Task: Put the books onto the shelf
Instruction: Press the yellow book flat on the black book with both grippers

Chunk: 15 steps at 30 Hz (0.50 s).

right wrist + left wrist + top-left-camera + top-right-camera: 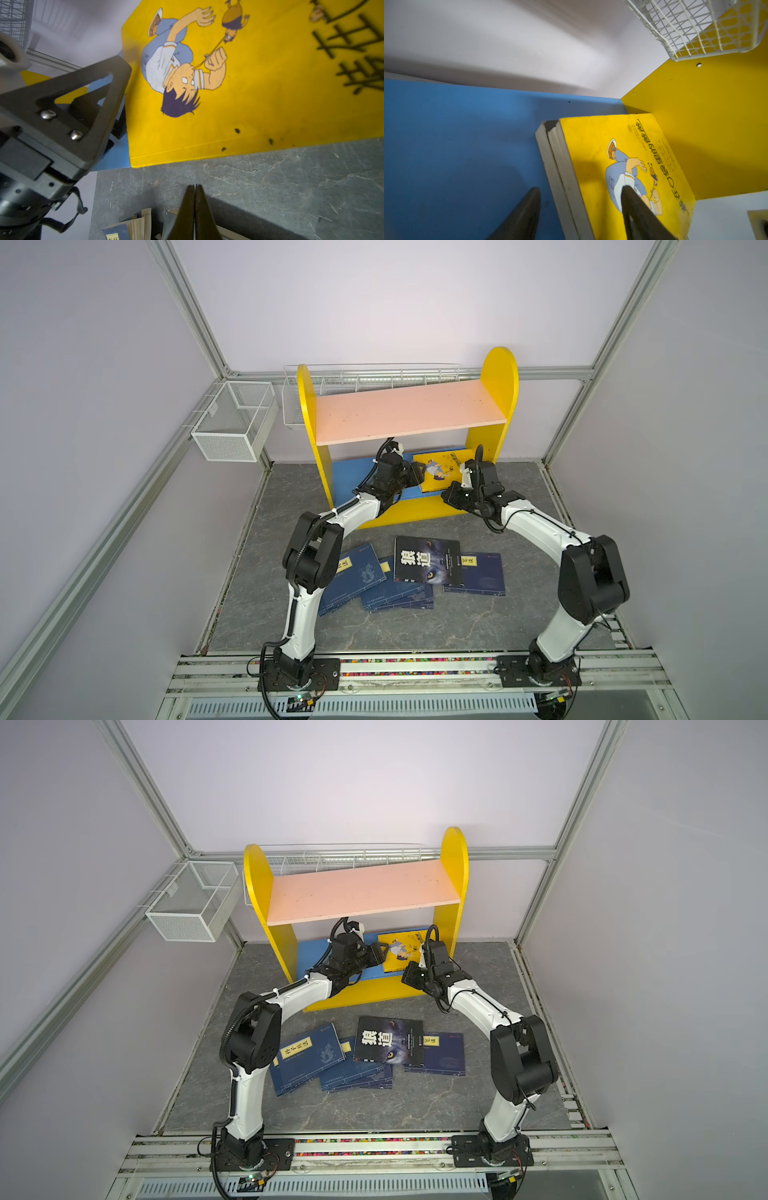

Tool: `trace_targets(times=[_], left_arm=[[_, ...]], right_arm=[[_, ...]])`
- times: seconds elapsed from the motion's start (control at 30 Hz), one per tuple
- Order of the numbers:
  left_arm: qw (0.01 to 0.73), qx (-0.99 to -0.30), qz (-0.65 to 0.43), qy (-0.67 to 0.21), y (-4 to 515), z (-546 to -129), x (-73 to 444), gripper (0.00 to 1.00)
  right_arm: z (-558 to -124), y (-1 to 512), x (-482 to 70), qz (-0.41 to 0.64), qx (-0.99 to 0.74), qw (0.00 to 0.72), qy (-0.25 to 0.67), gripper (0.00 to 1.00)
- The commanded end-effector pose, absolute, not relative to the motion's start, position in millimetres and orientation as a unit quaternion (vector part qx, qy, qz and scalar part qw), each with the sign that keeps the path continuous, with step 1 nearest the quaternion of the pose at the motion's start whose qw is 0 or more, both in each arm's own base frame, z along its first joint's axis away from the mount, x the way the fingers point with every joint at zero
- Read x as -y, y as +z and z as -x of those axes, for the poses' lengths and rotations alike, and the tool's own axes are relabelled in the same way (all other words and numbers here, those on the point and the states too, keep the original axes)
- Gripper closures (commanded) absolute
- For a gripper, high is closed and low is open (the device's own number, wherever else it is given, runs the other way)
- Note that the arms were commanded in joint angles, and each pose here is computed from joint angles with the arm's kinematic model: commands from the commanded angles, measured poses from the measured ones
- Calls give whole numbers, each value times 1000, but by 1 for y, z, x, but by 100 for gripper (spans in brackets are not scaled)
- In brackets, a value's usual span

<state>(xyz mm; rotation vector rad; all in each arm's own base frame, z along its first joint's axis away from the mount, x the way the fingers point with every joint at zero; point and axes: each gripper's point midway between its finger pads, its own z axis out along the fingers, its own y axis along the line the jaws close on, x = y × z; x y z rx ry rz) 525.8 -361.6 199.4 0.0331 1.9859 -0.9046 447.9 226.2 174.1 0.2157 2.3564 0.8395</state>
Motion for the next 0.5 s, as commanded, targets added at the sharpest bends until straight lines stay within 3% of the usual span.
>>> trace_targets(times=[0.0, 0.47], left_arm=[[474, -796, -23, -375, 212, -534, 364, 38], [467, -790, -35, -397, 209, -540, 376, 38]], right_arm=[[-458, 182, -227, -74, -884, 325, 329, 92], [-479, 188, -220, -75, -874, 344, 335, 93]])
